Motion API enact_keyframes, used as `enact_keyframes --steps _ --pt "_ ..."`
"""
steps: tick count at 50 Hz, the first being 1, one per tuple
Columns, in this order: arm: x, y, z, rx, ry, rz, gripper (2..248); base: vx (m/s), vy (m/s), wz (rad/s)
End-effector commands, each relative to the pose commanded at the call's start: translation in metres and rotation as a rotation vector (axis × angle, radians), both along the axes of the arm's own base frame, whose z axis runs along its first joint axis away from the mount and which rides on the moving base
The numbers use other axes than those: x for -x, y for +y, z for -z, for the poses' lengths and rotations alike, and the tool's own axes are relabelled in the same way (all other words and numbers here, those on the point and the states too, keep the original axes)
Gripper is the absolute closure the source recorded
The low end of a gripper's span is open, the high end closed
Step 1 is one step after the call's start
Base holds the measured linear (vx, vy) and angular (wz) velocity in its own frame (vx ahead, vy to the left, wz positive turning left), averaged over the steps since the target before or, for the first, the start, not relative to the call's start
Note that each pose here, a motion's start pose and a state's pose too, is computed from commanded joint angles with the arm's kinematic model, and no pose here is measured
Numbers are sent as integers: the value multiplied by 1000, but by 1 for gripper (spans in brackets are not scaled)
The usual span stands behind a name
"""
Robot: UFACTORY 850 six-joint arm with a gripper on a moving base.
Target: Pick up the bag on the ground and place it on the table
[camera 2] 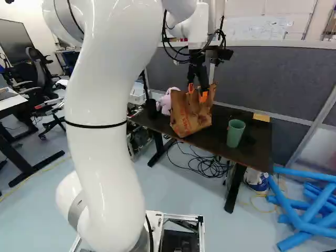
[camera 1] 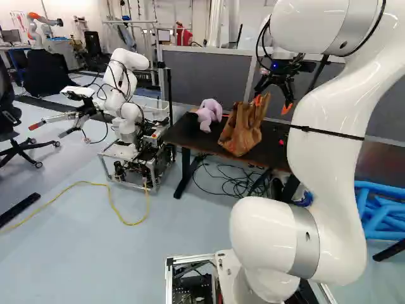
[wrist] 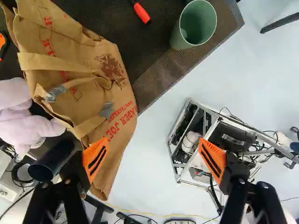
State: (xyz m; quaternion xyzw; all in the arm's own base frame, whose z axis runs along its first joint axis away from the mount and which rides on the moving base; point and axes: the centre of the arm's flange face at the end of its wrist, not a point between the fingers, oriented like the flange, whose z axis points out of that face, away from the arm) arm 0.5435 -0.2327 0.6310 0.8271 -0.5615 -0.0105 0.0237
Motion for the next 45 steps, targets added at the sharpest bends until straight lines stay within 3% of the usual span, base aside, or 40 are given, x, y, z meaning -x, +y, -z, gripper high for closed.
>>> enact_keyframes --steps 14,45 --pt "0 0 0 0 0 0 3 -94 2 3" --pt "0 0 0 0 0 0 3 -175 1 16"
